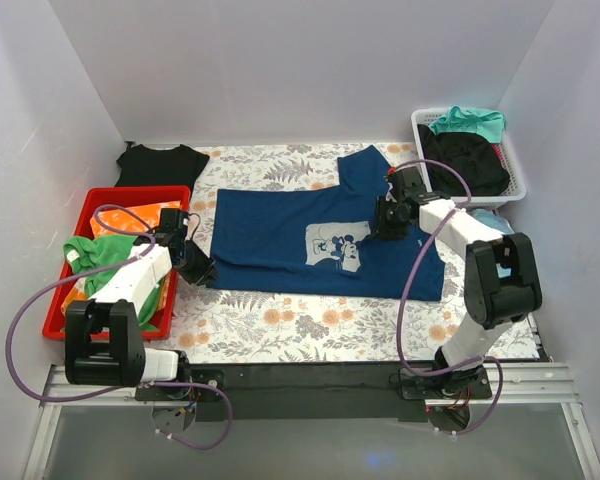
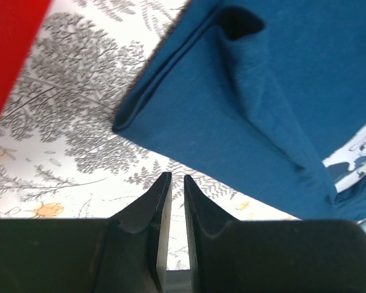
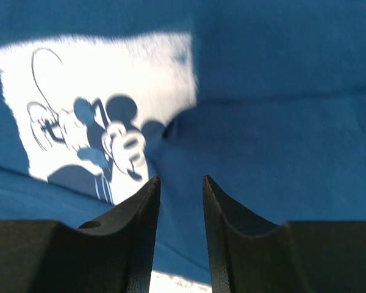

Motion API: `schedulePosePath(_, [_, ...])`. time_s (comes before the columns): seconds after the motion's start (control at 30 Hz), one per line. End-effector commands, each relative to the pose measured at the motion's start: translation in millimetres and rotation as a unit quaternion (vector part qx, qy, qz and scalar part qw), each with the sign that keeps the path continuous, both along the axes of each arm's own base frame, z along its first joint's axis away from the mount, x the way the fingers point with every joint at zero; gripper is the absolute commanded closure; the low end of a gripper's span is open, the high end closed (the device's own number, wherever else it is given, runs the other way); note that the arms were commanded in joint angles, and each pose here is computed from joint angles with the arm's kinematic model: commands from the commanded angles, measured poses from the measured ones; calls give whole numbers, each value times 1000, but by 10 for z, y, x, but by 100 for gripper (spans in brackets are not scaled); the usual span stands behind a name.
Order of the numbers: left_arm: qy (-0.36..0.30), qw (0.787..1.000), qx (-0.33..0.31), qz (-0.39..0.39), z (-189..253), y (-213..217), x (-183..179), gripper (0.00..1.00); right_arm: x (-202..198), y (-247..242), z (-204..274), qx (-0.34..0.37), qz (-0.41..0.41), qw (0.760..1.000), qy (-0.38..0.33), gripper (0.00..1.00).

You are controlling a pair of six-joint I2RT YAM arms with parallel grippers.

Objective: Fold and stack the t-shirts
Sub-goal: Fold the flattened tshirt in 1/3 of the way

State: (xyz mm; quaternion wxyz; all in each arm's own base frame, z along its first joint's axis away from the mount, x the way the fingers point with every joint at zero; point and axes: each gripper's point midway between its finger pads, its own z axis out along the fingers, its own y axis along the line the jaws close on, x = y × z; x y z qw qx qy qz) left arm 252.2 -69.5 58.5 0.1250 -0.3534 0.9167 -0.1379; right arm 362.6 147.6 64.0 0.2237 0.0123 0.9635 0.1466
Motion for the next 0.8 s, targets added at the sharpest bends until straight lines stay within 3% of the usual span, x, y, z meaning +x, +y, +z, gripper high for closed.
schedulePosePath(0.0, [-60, 997, -24, -32, 202, -97, 236, 87, -224, -206, 80, -35, -9, 999, -7, 59])
schedulePosePath(0.37, [-14, 999, 32, -41, -241, 21, 502, 89, -862, -518, -191, -82, -26, 995, 45, 60])
schedulePosePath(0.57, [87, 992, 82, -45, -737, 133, 171, 90, -1113, -596, -403, -94, -29, 991, 90, 60])
schedulePosePath(0.77, [151, 983, 100, -36, -916, 202, -206, 94, -1382, -686, -553, -110, -40, 983, 143, 61])
